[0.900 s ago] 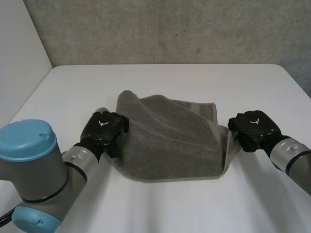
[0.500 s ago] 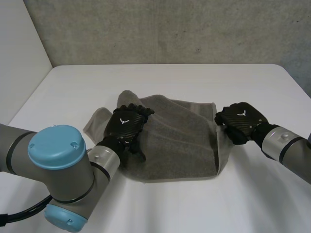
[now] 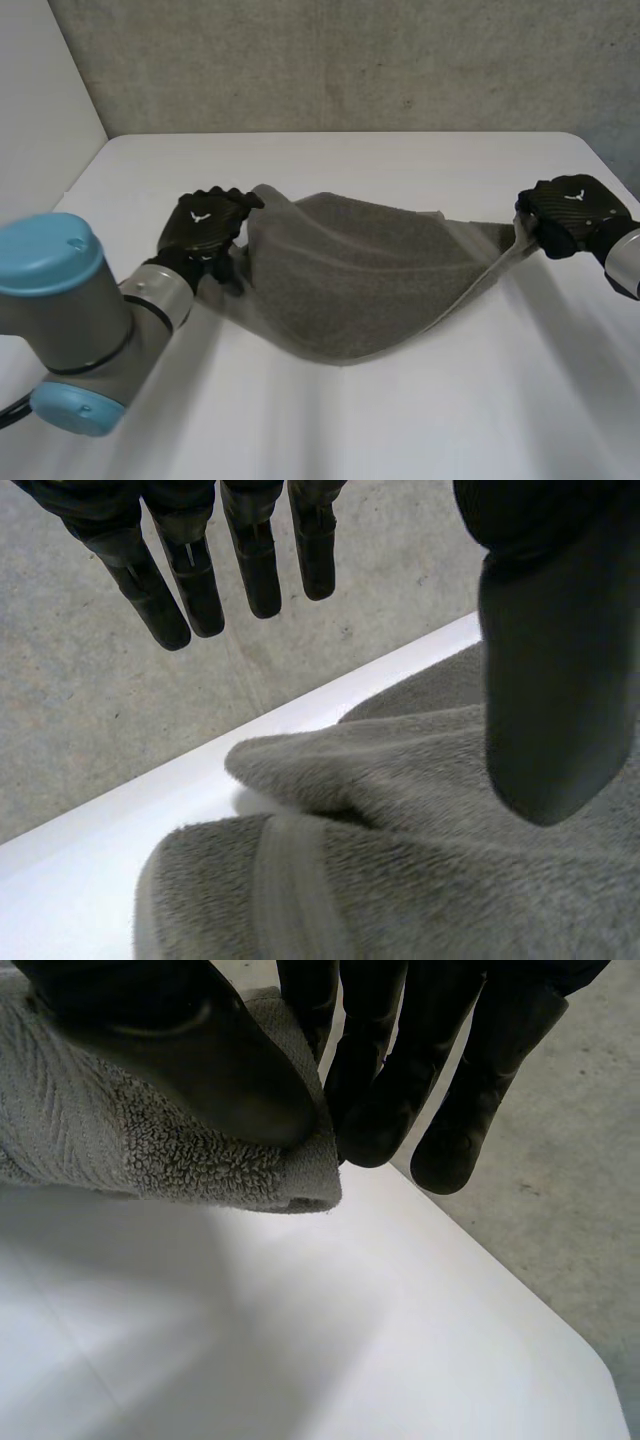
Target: Fold the towel.
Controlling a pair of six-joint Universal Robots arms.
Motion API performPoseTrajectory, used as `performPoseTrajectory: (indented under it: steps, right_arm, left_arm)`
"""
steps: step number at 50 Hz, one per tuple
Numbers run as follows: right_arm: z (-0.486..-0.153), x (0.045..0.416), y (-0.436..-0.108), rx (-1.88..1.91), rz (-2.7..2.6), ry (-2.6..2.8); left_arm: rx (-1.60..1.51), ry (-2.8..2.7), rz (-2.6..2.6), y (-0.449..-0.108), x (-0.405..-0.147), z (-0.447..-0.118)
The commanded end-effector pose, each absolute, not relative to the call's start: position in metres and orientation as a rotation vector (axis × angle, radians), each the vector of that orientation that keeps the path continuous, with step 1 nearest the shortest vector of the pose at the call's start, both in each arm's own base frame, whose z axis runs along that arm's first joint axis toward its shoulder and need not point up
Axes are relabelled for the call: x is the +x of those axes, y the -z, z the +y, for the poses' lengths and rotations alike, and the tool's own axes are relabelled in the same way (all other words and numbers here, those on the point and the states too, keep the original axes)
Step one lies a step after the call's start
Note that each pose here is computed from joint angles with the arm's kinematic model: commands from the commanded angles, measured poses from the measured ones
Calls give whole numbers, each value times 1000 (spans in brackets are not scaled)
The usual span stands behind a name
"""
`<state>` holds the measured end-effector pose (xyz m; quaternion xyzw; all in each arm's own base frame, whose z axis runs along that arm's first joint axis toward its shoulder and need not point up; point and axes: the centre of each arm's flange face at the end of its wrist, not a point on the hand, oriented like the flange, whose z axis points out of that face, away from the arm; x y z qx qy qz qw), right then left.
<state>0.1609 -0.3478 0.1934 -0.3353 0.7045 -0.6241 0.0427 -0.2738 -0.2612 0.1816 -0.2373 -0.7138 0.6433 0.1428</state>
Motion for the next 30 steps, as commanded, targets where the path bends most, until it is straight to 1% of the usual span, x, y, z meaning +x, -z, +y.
performPoseTrajectory:
  steps: [1, 8, 16, 30]
  right_arm:
    - [-352, 155, -195, -1000, 2188, 1919]
    - [-363, 136, -199, -862, 2321, 1982]
    - [-365, 135, -199, -856, 2335, 1995]
    - [-363, 138, -196, -866, 2328, 1975]
  left_arm:
    - [-737, -1803, -2063, -180, -258, -268]
    - [-843, -1820, -2113, -167, -248, -276]
    - [-892, -1830, -2162, -157, -240, -286]
    - [-907, -1726, -2226, -139, -240, -288]
